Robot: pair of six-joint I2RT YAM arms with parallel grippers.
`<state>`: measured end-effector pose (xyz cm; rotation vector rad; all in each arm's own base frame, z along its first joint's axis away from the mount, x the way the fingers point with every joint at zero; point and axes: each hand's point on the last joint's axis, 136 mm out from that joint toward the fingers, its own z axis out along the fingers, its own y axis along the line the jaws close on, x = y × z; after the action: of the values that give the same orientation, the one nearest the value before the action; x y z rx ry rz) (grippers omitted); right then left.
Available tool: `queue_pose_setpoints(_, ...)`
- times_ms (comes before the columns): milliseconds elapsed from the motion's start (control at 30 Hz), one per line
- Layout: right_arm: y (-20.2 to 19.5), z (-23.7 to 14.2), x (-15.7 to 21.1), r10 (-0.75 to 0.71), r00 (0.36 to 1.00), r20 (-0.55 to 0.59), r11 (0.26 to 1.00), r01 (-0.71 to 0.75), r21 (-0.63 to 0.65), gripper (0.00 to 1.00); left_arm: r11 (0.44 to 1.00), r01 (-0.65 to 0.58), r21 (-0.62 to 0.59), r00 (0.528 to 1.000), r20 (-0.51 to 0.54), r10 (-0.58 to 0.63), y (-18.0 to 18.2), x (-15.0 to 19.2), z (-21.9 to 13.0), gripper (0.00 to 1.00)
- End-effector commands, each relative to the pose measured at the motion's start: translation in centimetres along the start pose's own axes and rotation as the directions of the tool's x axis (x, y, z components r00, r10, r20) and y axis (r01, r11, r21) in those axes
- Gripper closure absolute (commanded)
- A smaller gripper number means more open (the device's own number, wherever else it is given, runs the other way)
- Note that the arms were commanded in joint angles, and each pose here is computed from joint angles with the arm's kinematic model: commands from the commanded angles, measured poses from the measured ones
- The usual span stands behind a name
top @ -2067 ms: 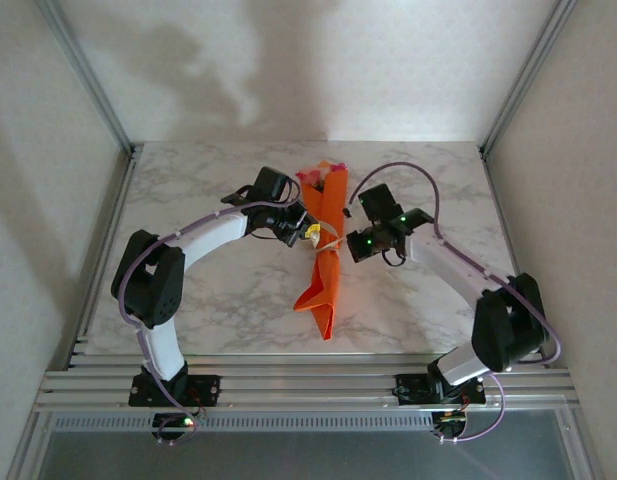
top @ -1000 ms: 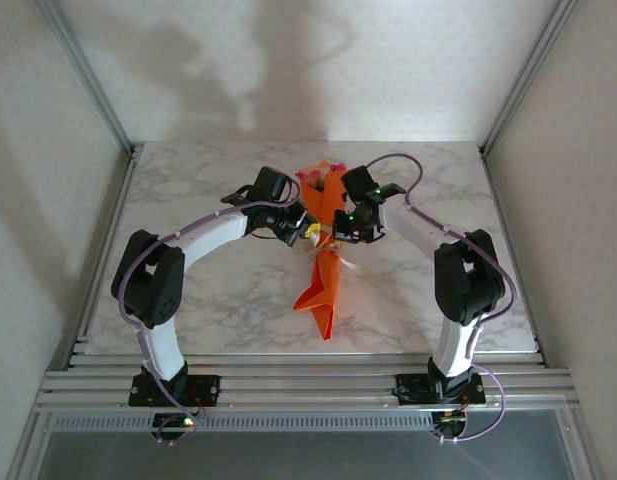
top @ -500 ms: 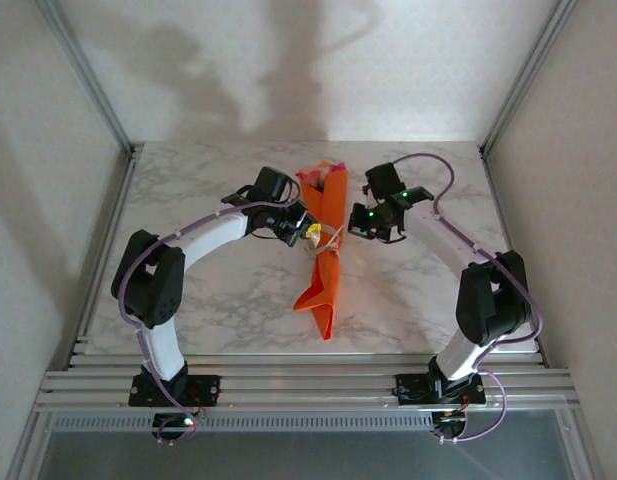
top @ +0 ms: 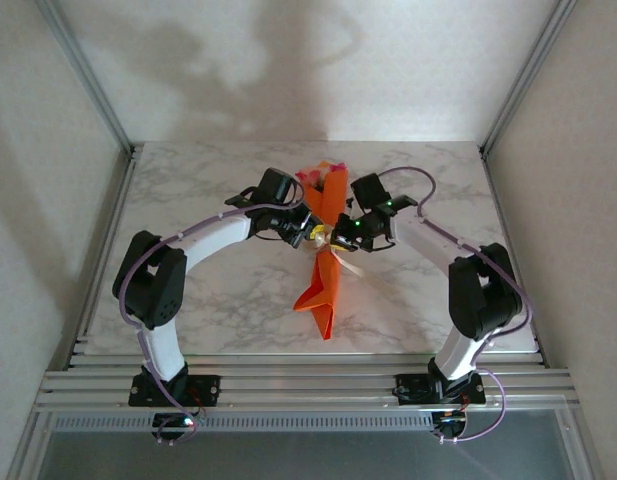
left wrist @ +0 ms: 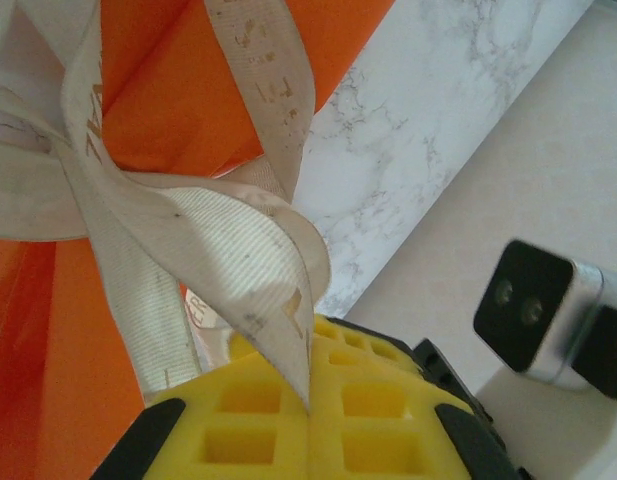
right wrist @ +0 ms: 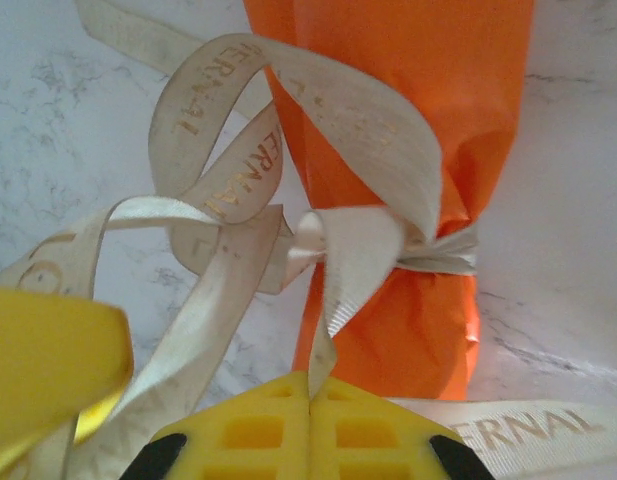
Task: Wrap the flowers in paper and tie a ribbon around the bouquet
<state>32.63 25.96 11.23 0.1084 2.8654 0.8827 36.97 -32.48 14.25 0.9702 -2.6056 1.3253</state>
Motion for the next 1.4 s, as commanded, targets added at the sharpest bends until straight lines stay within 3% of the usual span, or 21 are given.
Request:
queue_pose_setpoints(0, 1.1, 0.8, 0.2, -0.01, 0.999, -0.05, 1.0, 0.009, -0.027, 1.0, 1.0, -0.015, 0.024, 1.0, 0.003, 0.015, -0.5, 0.9, -1.0, 1.0)
queue_pose_setpoints(300, -0.8, 2.0, 0.0, 0.005, 0.997, -0.072, 0.998, -0.001, 0.058, 1.0, 1.0, 0.007, -0.022, 1.0, 0.007, -0.007, 2.8, 0.8, -0.5, 1.0)
queue_pose_setpoints(600, -0.9, 2.2, -0.6, 0.004, 0.998, -0.066, 0.997, 0.001, 0.071, 1.0, 0.986, -0.019, -0.166, 0.998, 0.054, 0.028, 6.2, -1.5, 1.7, 1.0)
queue_pose_setpoints(1133, -0.8, 2.1, -0.5, -0.023, 0.996, -0.089, 0.997, 0.029, 0.066, 1.0, 0.982, -0.032, -0.185, 0.998, 0.046, 0.042, 5.1, -3.2, 5.1, 1.0)
queue_pose_setpoints(1367, -0.7, -0.1, -0.6, -0.076, 0.994, -0.083, 0.993, 0.083, 0.087, 0.76, 0.979, -0.03, -0.201, 0.999, 0.035, 0.038, 5.5, -3.3, 5.9, 1.0)
